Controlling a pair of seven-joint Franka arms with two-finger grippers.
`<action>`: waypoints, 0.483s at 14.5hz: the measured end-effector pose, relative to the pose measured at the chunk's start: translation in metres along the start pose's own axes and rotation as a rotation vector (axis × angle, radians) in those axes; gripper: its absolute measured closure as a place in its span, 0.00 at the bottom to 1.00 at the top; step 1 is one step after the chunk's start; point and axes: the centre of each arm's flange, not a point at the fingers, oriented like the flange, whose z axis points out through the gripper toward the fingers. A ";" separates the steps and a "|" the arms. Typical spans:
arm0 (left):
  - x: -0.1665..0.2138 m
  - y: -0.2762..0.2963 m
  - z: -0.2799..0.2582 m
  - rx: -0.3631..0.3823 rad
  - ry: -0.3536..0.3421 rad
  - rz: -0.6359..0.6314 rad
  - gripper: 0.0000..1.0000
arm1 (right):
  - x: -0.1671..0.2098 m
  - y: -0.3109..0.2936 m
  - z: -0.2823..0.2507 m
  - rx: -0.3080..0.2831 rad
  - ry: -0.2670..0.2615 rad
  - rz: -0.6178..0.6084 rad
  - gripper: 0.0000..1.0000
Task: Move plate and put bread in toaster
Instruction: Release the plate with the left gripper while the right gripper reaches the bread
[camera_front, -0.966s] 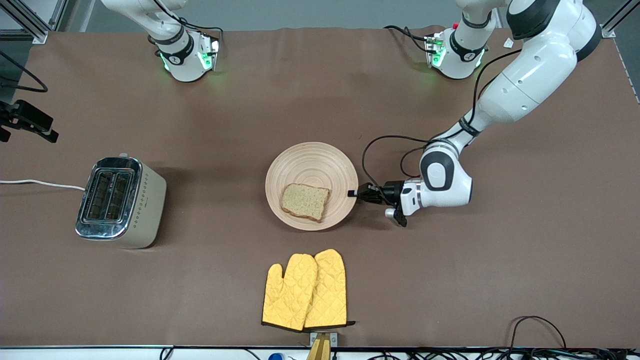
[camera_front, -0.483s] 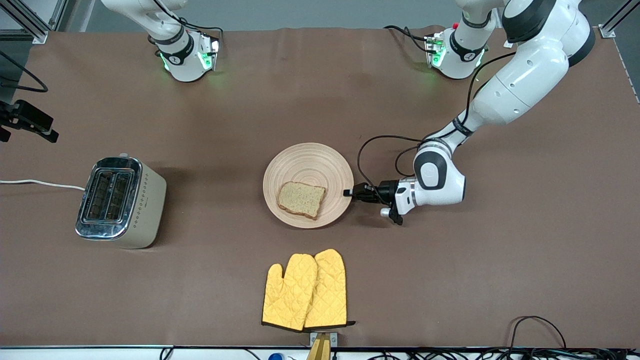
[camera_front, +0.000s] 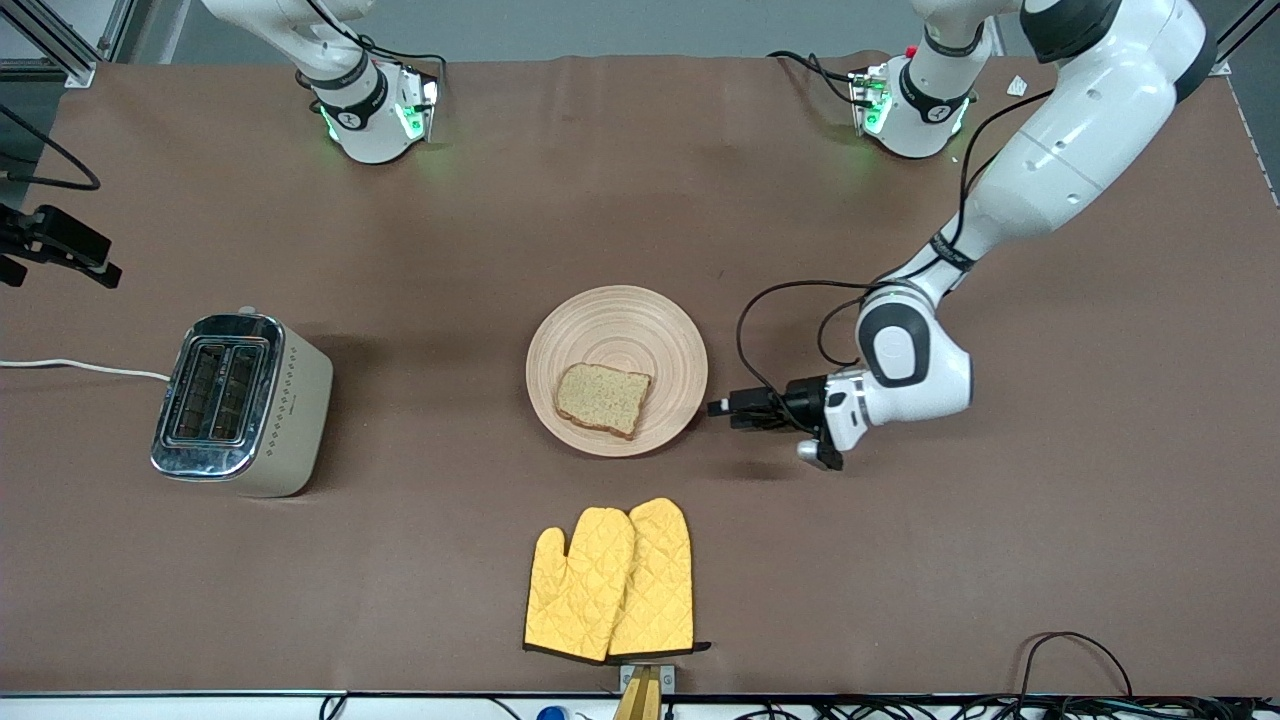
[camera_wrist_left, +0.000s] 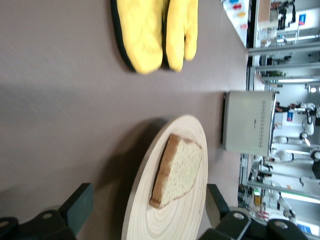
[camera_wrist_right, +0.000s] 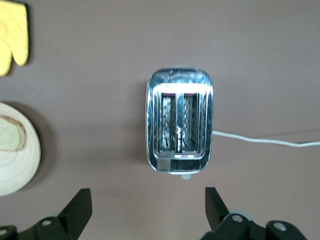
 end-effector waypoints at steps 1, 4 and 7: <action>0.008 0.000 -0.016 0.018 0.018 0.004 0.00 | 0.004 -0.001 0.012 0.000 -0.032 -0.003 0.00; 0.031 -0.011 -0.062 0.139 0.020 0.049 0.00 | 0.023 -0.030 0.048 0.044 -0.083 -0.042 0.00; 0.049 -0.028 -0.105 0.254 -0.014 0.094 0.00 | 0.036 -0.084 0.078 0.056 -0.114 -0.094 0.00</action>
